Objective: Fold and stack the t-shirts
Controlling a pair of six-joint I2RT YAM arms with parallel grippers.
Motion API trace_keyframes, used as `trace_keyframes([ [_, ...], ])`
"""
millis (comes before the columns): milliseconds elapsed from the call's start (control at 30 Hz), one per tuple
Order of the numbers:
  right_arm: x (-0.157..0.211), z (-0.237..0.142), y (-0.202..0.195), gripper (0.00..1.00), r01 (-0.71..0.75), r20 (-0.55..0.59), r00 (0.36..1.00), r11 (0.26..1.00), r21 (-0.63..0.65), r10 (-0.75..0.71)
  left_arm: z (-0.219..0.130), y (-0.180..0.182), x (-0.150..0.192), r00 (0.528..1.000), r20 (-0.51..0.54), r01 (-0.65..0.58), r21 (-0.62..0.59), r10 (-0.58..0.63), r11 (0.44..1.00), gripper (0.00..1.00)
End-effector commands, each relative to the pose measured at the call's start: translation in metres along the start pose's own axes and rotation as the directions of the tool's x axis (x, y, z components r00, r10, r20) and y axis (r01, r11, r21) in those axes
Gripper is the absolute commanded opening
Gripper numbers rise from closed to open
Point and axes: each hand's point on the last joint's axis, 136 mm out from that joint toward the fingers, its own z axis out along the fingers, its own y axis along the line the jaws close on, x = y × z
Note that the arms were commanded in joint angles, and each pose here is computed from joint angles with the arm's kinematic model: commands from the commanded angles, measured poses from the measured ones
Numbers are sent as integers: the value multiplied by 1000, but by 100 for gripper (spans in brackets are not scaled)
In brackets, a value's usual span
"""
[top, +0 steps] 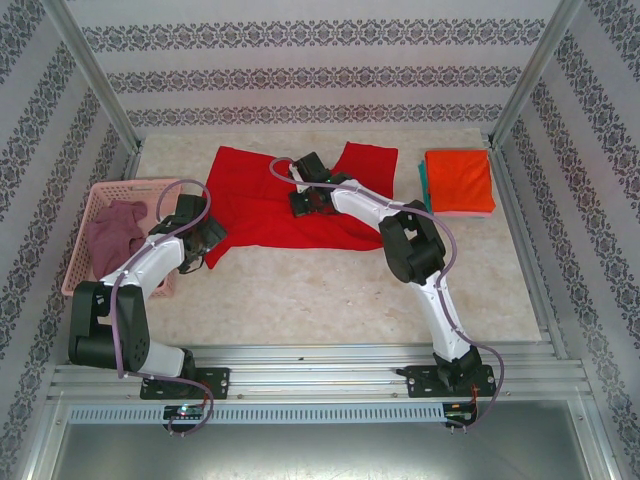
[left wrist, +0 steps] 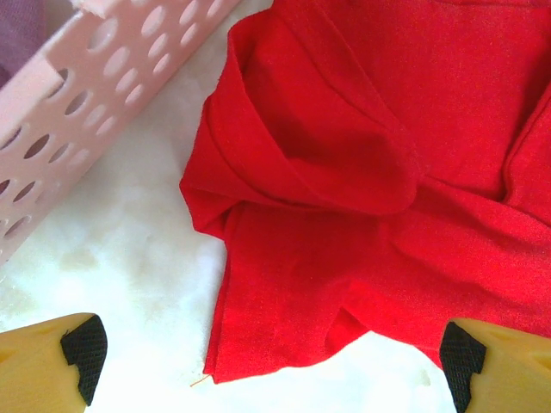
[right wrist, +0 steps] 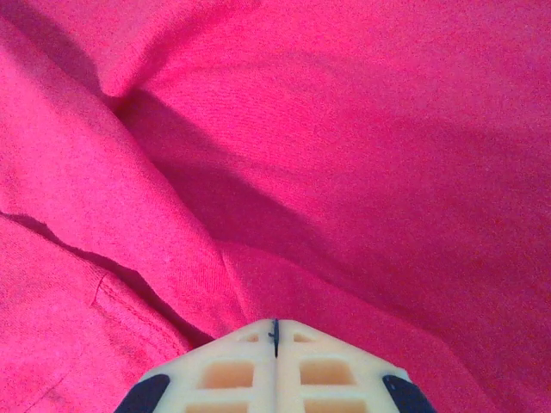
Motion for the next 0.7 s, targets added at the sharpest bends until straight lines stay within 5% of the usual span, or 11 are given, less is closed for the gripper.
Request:
trace_keyframes([
  [0,-41,-53,8,0,28,126,992,1000,-8,-27,-3,5,-1,1000,-2,23,-11,-23,1000,100],
  [467,-54,-113,12,0,81,290,954,997,11,-80,-12,8,-2,1000,13,19,-6,-19,1000,100],
  [667,-29,-143,16,0,90,344,935,996,6,-86,-14,5,0,998,6,62,24,-62,998,100],
])
